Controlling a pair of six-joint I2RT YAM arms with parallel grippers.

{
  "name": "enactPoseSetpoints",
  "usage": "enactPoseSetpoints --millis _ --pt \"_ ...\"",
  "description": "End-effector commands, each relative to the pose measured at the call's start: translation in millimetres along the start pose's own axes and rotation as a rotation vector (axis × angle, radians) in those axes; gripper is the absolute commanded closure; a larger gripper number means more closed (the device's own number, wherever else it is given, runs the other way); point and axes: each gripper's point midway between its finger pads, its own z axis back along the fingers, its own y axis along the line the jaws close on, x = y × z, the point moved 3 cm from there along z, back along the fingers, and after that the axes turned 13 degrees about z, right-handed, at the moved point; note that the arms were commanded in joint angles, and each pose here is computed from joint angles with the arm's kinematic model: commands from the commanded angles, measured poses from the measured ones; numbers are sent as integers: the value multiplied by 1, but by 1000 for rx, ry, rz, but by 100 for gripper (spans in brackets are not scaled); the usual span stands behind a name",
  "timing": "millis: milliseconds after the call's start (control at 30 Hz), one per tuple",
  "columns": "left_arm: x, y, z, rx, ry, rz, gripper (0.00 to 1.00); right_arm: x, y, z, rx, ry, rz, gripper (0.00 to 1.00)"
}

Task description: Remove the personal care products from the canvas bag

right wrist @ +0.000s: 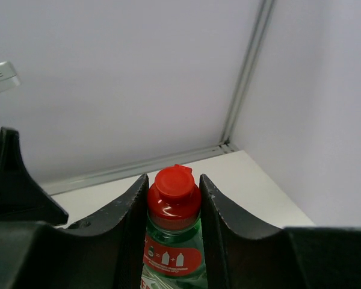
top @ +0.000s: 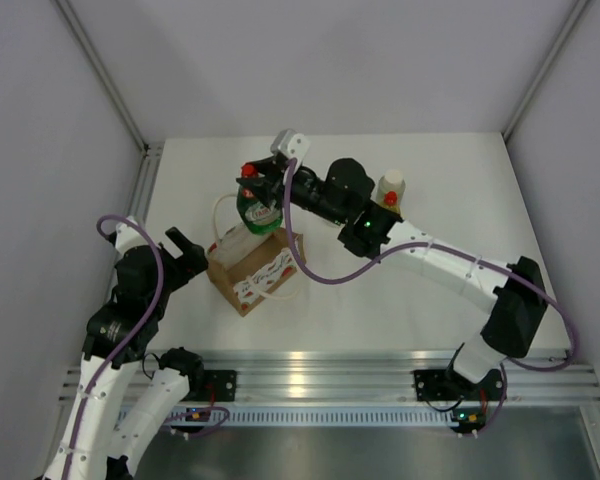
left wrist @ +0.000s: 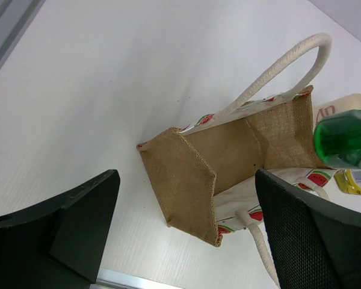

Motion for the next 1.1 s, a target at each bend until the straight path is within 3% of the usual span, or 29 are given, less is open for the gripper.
enactPoseSetpoints --millis 0,433,633,733,1067 --pt "1 -3 -1 -21 -11 4 2 110 -55 30 -251 -218 88 100" --pt "1 -3 -1 -20 -10 4 2 55 -118 105 -702 -12 85 100" --pt "1 -3 -1 -22 -10 4 2 2 -132 141 -780 34 16 100" --pt "0 -2 -1 -18 -10 5 2 -4 -136 155 -808 5 2 100" --pt "0 -2 -1 -17 -9 4 2 -65 -118 180 -840 17 63 100"
